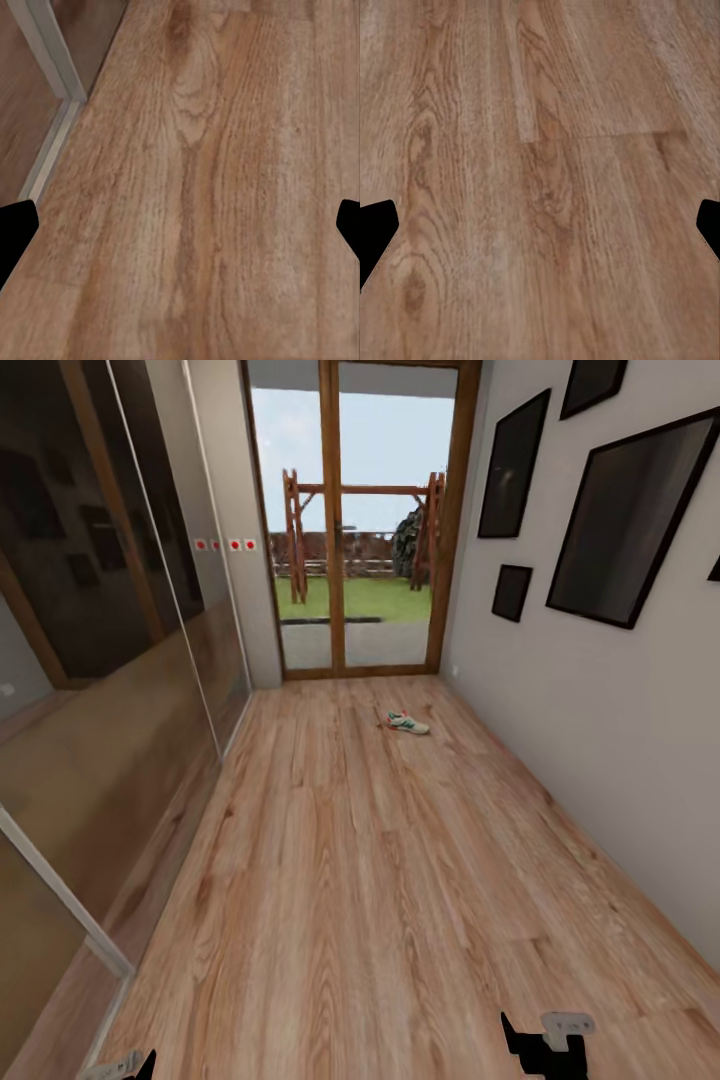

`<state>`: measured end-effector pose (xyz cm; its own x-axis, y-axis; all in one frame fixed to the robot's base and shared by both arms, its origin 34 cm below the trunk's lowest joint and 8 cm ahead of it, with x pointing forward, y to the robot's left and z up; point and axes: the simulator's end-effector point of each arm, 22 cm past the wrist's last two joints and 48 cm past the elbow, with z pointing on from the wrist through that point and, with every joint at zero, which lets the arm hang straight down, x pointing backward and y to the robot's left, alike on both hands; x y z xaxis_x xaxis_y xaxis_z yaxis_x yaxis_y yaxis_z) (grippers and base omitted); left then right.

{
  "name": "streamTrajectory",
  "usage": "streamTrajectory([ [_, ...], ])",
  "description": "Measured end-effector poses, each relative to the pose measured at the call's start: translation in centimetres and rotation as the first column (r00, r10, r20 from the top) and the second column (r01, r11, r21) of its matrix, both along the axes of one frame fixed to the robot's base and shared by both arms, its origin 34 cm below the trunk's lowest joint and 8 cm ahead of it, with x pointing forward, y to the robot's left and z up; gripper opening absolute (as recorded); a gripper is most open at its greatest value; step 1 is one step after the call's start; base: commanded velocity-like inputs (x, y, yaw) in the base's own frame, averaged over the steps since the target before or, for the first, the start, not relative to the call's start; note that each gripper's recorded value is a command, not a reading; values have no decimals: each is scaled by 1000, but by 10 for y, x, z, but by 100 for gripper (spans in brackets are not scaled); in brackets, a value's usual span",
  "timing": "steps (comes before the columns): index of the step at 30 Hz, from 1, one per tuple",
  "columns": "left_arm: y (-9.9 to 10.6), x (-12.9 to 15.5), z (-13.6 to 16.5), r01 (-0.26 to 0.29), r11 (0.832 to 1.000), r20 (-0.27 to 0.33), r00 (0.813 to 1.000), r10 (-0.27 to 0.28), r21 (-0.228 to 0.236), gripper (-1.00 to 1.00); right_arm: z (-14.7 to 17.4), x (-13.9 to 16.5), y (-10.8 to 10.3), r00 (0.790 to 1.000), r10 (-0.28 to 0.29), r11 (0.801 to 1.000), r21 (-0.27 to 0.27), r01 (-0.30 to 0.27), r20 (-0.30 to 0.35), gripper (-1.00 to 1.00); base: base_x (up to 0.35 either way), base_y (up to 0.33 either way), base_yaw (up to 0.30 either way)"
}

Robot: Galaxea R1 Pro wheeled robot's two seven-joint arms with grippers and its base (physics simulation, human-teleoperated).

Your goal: Pick up the two gym shoes and the two sandals from the corridor floor and place them onto the hallstand (shoe rack) in the corridor, making sure they are on the rack and not on the floor. Arrange them so the two gym shoes are next to each other and the two sandals are next to each other.

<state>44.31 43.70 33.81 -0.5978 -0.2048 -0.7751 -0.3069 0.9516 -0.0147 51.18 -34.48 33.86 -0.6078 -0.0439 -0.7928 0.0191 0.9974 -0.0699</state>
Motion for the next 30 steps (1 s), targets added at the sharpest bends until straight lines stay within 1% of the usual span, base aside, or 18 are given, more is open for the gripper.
streamTrajectory([
  [30, 0, 0, 0, 0, 1000, -1, 1000, 0, 0, 100, 0, 0, 0, 1000, 0, 1000, 0, 0, -1, 100, 340, 0, 0],
])
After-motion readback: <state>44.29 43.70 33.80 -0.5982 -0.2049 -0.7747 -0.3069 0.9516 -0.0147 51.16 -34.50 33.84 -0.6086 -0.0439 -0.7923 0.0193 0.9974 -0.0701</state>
